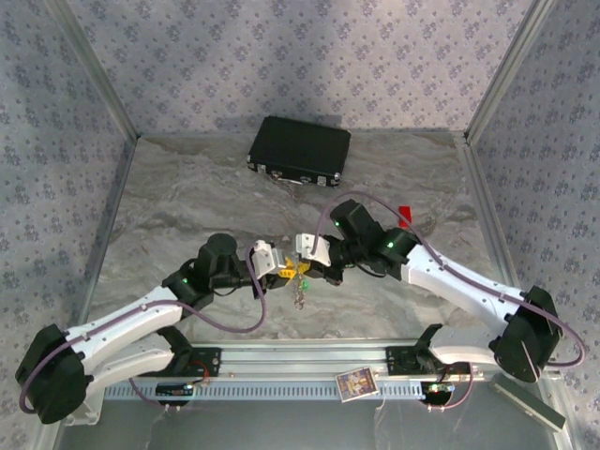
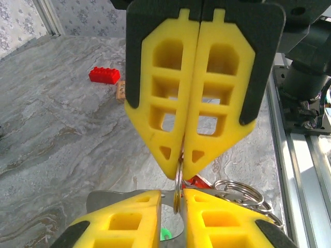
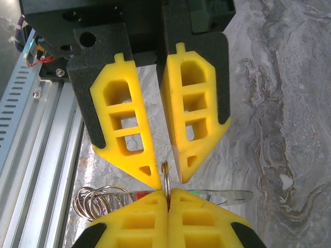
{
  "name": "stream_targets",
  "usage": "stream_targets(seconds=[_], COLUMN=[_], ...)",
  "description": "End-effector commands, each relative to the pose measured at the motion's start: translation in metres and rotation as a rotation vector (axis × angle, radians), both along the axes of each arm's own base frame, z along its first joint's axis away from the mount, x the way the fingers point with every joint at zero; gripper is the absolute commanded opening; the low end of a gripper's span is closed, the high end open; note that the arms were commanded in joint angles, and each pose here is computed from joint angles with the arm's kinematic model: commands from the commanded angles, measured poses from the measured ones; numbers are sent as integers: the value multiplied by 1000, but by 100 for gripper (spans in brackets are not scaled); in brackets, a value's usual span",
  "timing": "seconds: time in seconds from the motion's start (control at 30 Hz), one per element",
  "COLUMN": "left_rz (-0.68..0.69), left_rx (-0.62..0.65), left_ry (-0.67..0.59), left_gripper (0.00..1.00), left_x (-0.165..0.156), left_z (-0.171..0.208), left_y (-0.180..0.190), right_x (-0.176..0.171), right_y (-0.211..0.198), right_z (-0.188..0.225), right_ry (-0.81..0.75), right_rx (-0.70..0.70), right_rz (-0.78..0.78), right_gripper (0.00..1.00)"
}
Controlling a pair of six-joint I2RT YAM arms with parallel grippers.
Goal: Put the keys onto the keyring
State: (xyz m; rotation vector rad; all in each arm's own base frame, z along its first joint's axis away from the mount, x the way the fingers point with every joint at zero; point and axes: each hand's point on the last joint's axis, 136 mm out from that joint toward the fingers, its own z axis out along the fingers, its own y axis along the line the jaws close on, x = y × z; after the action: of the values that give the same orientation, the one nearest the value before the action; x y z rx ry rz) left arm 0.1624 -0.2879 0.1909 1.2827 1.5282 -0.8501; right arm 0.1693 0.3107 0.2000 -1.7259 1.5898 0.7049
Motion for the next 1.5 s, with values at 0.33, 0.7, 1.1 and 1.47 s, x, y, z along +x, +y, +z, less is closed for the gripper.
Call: stream_targets(seconds=[0.33, 0.7, 1.1, 1.47], left_rz=[-42, -44, -50, -32], left_rx=[38, -76, -117, -132], left_ry=[-22, -70, -89, -99], left_gripper=[0, 0, 0, 0], left_x=[-4, -8, -10, -7], left_z=[7, 15, 20, 22], left_y=[-1, -1, -2, -2], right_x=[-3, -2, -2, -1], right_y=[3, -12, -8, 8], right_z=[0, -7, -26, -37], right_ry=[-62, 63, 124, 145], right_rx=[-81, 68, 122, 193], right_rz=[36, -42, -73, -94], right_gripper=[14, 29, 35, 37])
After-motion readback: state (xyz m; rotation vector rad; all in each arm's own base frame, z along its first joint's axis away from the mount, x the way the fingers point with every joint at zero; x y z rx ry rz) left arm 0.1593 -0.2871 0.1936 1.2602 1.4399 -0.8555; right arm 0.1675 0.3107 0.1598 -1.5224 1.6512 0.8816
